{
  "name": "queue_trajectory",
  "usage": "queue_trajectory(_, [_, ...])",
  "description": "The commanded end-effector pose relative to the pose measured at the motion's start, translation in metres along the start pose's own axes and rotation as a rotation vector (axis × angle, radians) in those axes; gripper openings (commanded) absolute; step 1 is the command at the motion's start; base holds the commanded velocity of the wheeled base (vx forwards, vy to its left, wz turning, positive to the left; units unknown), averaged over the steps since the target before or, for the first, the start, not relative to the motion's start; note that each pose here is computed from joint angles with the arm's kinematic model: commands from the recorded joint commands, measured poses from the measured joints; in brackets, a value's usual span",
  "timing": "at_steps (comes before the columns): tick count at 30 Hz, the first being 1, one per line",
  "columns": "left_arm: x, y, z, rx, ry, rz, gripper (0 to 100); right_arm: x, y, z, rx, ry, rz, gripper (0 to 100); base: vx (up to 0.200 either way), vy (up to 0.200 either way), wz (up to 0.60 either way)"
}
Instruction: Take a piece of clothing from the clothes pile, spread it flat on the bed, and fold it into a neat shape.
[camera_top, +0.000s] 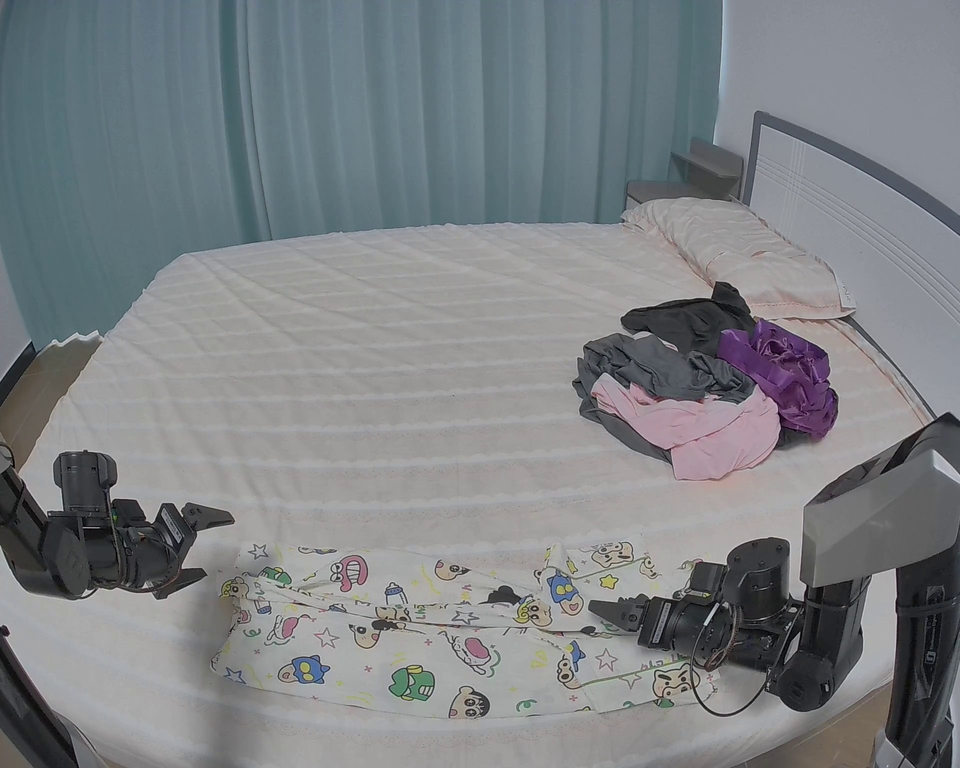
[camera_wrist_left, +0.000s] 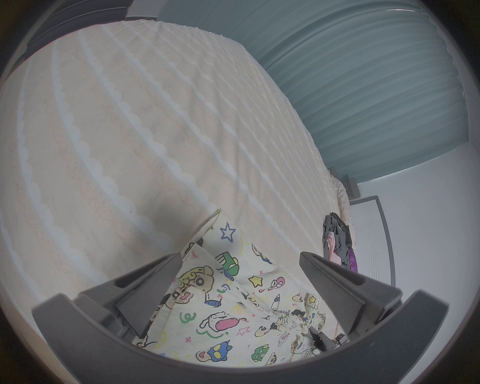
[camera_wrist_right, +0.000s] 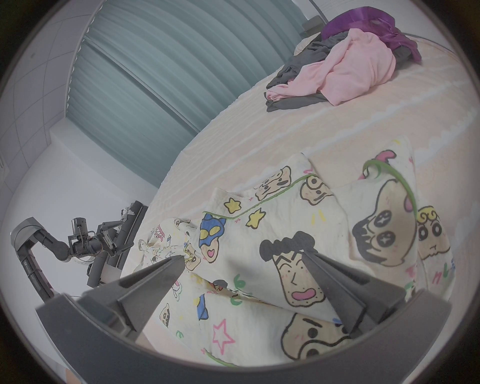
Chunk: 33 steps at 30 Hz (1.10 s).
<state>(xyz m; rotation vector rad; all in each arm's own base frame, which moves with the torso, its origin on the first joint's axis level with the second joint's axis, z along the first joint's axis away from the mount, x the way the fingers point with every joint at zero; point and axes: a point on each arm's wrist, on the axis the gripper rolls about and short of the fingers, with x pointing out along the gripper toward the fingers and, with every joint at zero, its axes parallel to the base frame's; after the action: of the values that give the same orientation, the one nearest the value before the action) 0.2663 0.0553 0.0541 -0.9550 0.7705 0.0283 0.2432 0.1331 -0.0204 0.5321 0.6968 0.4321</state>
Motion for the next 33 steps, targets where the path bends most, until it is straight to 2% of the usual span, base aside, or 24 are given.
queue_trajectory(1, [0.000, -0.001, -0.005, 0.009, 0.014, 0.001, 100, -0.002, 0.002, 0.004, -0.004, -0.031, -0.005, 100, 0.000, 0.000, 0.00])
queue_trajectory(7, [0.002, -0.003, -0.011, 0.024, 0.029, -0.008, 100, -0.023, 0.016, 0.018, -0.013, -0.098, 0.025, 100, 0.000, 0.000, 0.00])
queue_trajectory(12, [0.006, -0.007, -0.018, 0.038, 0.056, -0.012, 100, -0.024, 0.013, 0.024, -0.015, -0.149, -0.017, 100, 0.000, 0.000, 0.00])
queue_trajectory(21, [0.007, -0.008, -0.021, 0.034, 0.068, -0.012, 100, -0.023, 0.012, 0.020, -0.014, -0.140, -0.030, 100, 0.000, 0.000, 0.00])
queue_trajectory(24, [0.007, -0.007, -0.023, 0.035, 0.074, -0.009, 100, -0.023, 0.012, 0.020, -0.016, -0.139, -0.030, 100, -0.200, 0.000, 0.00])
queue_trajectory(27, [0.007, -0.009, -0.025, 0.045, 0.080, -0.011, 100, -0.023, 0.012, 0.020, -0.016, -0.139, -0.030, 100, 0.000, 0.000, 0.00])
queue_trajectory(31, [0.006, -0.019, -0.029, 0.075, 0.042, 0.015, 100, -0.023, 0.012, 0.020, -0.016, -0.140, -0.029, 100, 0.000, 0.000, 0.00])
queue_trajectory(33, [0.010, -0.029, -0.034, 0.093, -0.002, 0.061, 100, -0.022, 0.013, 0.021, -0.017, -0.140, -0.027, 100, 0.000, 0.000, 0.00])
